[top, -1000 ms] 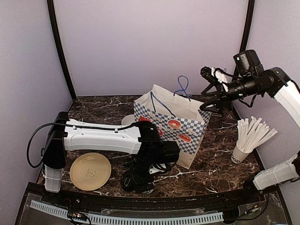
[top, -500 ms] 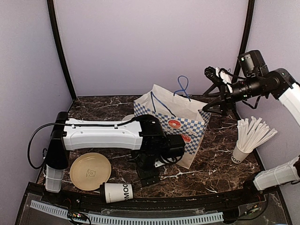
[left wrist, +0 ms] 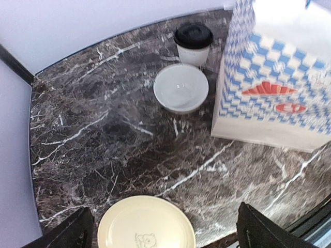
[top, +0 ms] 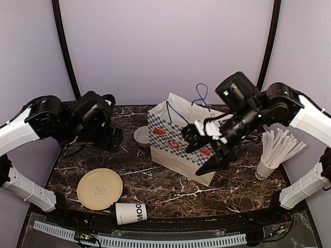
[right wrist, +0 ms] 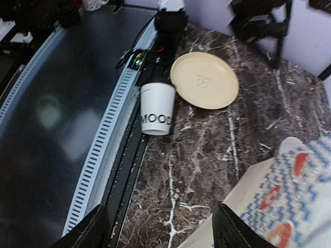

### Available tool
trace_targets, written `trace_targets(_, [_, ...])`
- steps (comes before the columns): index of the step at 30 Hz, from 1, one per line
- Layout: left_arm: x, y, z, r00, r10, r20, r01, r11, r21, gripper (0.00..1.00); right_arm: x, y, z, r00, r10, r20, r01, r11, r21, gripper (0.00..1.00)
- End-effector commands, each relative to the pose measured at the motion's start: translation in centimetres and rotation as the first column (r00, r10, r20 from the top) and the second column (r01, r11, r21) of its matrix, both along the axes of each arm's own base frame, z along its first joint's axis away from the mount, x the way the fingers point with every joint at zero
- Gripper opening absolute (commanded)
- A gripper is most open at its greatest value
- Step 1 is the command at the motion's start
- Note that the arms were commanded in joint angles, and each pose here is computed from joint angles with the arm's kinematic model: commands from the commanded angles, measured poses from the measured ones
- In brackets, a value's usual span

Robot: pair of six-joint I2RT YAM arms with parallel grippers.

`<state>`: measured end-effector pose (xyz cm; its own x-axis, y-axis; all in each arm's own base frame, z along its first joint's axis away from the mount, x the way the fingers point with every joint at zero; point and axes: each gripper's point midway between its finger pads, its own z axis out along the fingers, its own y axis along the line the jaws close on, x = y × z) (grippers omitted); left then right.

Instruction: Pack the takeout coffee

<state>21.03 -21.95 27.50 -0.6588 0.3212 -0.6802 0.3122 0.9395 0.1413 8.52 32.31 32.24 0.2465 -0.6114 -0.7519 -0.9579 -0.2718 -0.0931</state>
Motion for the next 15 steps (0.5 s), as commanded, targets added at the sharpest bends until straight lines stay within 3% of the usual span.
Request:
trace_targets(1, [0.3,3.5,4.1,0.968,0.204,0.146,-0.138,0.919,-0.370,0.98,-2.1,5.6,-6.6,0.997,0.014,0.082,-0.004,0.993,-0.121,0.76])
trace_targets(4, [-0.5,6.1,6.0,0.949,0.256,0.185,-0.137,0.861,-0.490,0.97,-3.4,8.7,-10.1,0.996,0.021,0.083,-0.006,0.985,-0.175,0.79])
trace_targets(6, [-0.7,6.5,6.1,0.949,0.247,0.197,-0.121,0.861,-0.495,0.96,-3.5,10.6,-11.8,0.997,0.015,0.078,0.000,0.981,-0.194,0.82])
trace_targets(15, [-0.2,5.4,5.0,0.965,0.166,0.204,-0.093,0.941,-0.326,0.96,-4.0,17.2,-17.4,0.999,0.002,0.045,0.009,0.970,-0.241,0.89])
